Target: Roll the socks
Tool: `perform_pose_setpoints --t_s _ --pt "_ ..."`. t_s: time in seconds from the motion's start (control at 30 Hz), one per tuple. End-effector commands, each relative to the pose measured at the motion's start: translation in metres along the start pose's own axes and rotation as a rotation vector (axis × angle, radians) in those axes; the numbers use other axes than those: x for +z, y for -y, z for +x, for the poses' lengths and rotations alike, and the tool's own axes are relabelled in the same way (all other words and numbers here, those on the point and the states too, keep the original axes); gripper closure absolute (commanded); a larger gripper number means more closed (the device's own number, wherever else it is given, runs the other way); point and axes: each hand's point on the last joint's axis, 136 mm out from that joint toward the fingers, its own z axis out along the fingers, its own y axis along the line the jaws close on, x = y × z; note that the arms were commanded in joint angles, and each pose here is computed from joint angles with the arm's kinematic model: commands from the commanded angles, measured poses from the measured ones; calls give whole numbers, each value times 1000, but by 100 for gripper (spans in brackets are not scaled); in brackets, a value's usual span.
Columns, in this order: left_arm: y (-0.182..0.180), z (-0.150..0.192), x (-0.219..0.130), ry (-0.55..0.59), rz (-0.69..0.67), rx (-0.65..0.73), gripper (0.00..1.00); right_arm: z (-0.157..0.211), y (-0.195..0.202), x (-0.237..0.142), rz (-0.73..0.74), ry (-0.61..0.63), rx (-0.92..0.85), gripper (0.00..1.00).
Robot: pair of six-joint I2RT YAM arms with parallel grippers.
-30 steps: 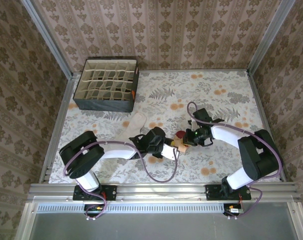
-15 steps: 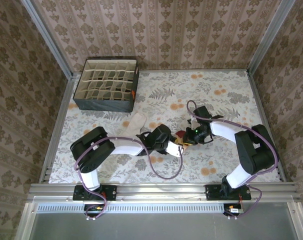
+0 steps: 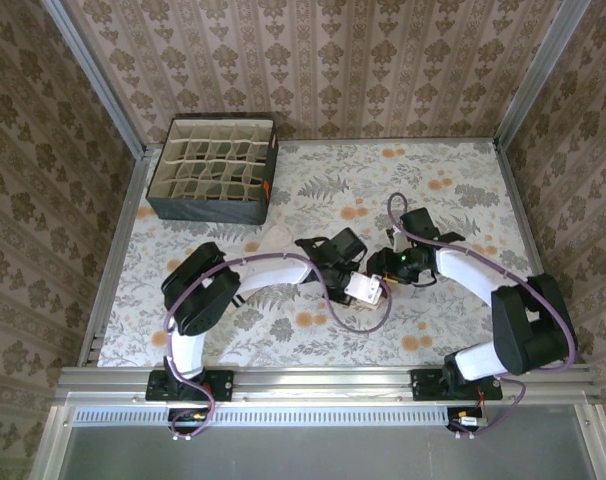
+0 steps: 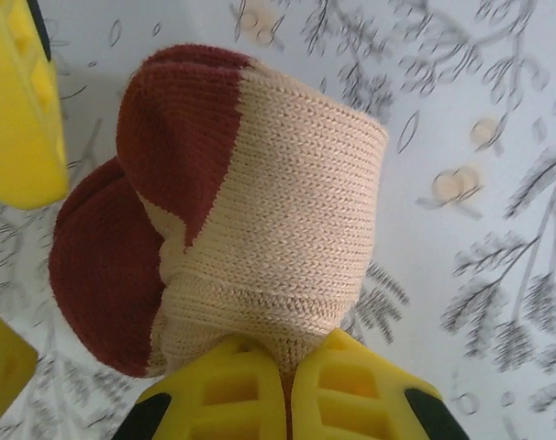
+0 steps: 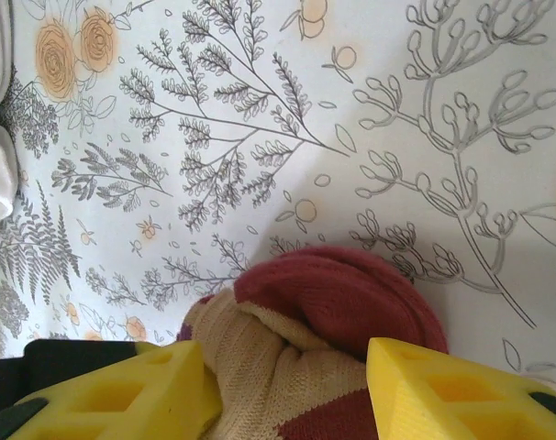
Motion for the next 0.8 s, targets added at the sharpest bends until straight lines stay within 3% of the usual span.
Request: perform_pose_setpoints --t_s 0.0,0.37,0.57,0.77 --pt "67 28 6 -68 343 -311 100 7 9 -3 10 48 38 49" --pt "37 22 6 -72 423 -653 100 26 19 -18 12 132 72 46" --pt "27 19 8 -46 410 -722 100 31 25 -23 -14 204 150 43" --pt "25 16 14 -27 423 -754 100 45 21 -11 -95 165 195 41"
